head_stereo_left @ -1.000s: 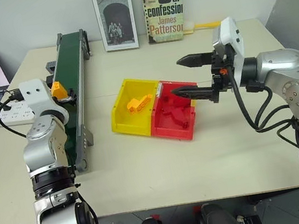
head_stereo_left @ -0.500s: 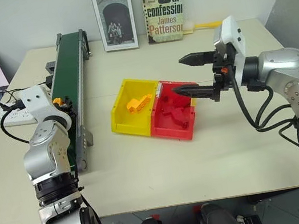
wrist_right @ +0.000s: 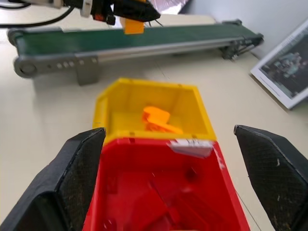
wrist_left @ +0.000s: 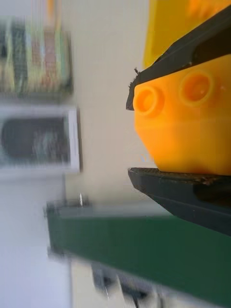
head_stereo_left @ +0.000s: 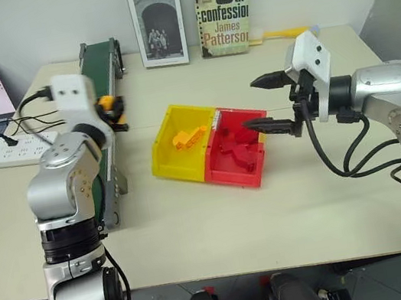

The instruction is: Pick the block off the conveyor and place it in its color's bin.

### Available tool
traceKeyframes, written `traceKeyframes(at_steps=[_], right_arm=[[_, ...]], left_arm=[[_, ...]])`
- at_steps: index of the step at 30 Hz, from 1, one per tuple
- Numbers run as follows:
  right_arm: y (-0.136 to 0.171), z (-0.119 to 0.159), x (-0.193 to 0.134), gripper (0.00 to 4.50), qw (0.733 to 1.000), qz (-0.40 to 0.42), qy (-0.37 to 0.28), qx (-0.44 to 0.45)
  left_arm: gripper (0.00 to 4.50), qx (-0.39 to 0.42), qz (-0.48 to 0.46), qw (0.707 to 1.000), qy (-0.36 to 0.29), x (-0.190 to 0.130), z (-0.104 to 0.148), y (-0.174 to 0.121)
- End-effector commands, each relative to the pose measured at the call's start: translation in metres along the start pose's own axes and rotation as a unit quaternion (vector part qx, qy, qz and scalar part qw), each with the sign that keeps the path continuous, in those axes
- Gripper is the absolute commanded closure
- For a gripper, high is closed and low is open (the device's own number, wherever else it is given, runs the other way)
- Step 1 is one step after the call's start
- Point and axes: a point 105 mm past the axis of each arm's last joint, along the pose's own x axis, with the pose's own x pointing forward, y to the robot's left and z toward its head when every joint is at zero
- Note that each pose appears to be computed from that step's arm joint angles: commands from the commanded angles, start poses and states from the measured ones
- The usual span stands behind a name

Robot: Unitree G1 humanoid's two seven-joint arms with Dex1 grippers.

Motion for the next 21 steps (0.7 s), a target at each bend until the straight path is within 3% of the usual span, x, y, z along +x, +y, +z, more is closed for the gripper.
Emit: traceKeyframes(at_steps=[1,6,8,9,15,18,21], right_arm=[[0.011,0.012,-0.009,0.0,1.0,0.006,-0.003,-0.025],[0.021,0.009,-0.015,0.0,1.0,0.009,0.012,-0.021],[0.022,0.009,-0.018,0.0,1.0,0.001,0.014,-0.017],[0.022,0.009,-0.019,0.0,1.0,-0.003,0.014,-0.015],[0.017,0.003,-0.024,0.0,1.0,-0.025,0.017,0.0],[0.013,-0.001,-0.026,0.0,0.999,-0.033,0.019,0.006],[0.007,-0.012,-0.032,0.0,0.999,-0.028,0.036,0.011]], left_arm=[[2.97,0.039,-0.155,0.987,0.014,0.007,-0.002,-0.049],[2.97,0.064,-0.19,0.979,0.048,0.018,-0.026,-0.062],[2.27,0.065,-0.183,0.98,0.05,0.024,-0.03,-0.06],[2.25,0.06,-0.191,0.978,0.049,0.024,-0.03,-0.061],[1.16,0.063,-0.208,0.975,0.042,0.022,-0.021,-0.057],[0.45,0.079,-0.195,0.977,0.033,0.017,-0.01,-0.042],[0.02,0.121,-0.203,0.971,0.046,-0.001,-0.003,-0.02]])
